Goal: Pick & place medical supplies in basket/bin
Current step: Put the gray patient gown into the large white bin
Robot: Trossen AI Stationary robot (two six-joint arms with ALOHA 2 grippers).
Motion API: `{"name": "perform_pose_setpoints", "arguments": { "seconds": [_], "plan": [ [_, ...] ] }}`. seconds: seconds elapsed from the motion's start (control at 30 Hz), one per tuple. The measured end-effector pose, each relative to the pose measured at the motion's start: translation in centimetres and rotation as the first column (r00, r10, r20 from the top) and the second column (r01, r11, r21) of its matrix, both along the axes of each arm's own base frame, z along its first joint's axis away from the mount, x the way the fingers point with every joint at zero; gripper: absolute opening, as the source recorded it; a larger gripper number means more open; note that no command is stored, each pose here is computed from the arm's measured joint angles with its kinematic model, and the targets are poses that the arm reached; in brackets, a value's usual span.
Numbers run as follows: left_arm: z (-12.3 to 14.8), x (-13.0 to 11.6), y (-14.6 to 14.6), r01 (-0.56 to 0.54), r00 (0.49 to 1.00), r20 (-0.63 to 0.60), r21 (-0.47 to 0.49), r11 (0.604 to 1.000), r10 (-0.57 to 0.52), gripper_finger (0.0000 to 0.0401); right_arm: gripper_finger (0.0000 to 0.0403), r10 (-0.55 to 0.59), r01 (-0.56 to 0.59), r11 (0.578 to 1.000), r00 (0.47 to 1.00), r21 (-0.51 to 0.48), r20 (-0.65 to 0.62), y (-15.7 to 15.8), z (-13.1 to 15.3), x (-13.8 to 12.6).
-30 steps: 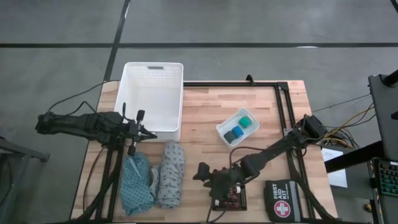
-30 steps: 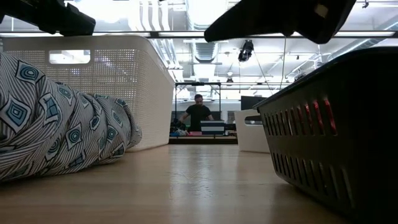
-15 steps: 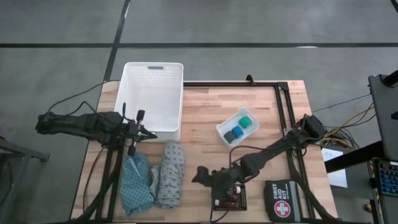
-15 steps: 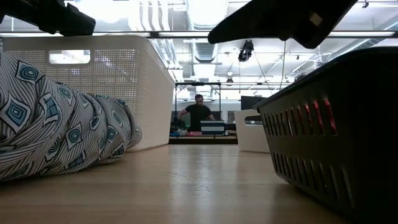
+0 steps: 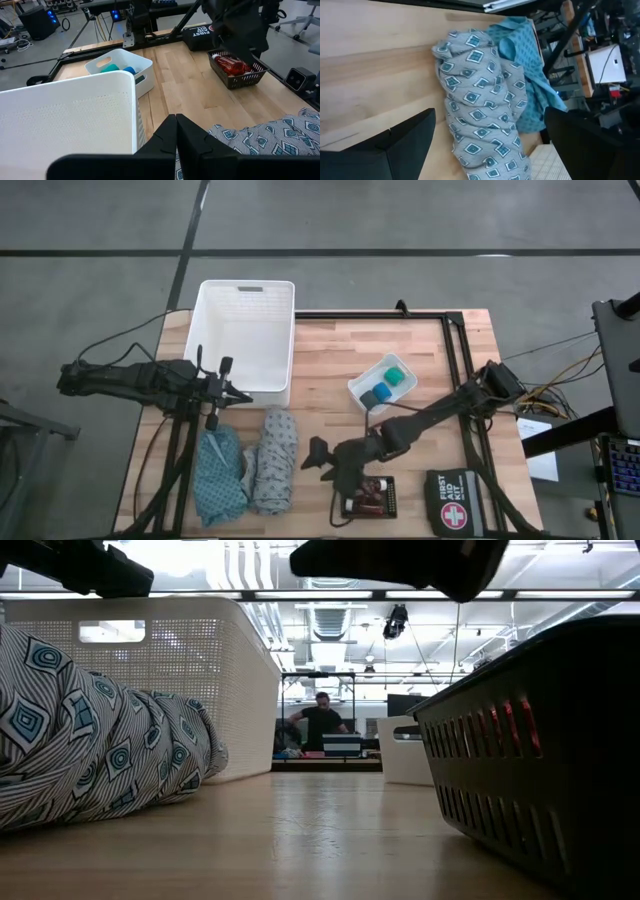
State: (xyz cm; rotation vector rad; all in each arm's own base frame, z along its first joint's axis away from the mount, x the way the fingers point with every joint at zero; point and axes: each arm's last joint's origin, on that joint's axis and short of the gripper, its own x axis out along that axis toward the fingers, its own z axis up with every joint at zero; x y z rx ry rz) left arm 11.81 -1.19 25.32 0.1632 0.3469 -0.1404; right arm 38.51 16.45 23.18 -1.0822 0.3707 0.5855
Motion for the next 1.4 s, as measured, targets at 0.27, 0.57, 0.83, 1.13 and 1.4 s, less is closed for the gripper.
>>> {"name": "perform_pose_setpoints", "arguments": {
  "seconds": [0.27,0.57,0.83,1.13,1.4],
  "plan": [
    [0.0,0.0,0.0,0.000,1.000,0.000,0.000,1.000,0.000,0.0006,0.0368,-0.005,0.003,0.999,0.999,0.044,0.034,-1.7,0.1,1.0],
    [0.0,0.0,0.0,0.000,1.000,0.000,0.000,1.000,0.000,0.0006,0.0368,0.049,-0.054,0.993,0.997,0.106,0.055,-2.6,0.3,1.4],
    [0.0,0.0,0.0,0.000,1.000,-0.001,0.000,1.000,0.000,0.0006,0.0368,0.109,-0.113,0.989,0.993,0.094,0.046,-2.6,-0.3,1.2],
    [0.0,0.0,0.0,0.000,1.000,0.000,0.000,1.000,0.000,0.0006,0.0368,0.175,-0.186,0.975,0.980,0.124,0.090,-2.0,-3.8,3.0],
    [0.0,0.0,0.0,0.000,1.000,-0.001,0.000,1.000,0.000,0.0006,0.0368,0.178,-0.184,0.980,0.981,0.081,0.079,-3.6,-6.2,4.8]
  ]
}}
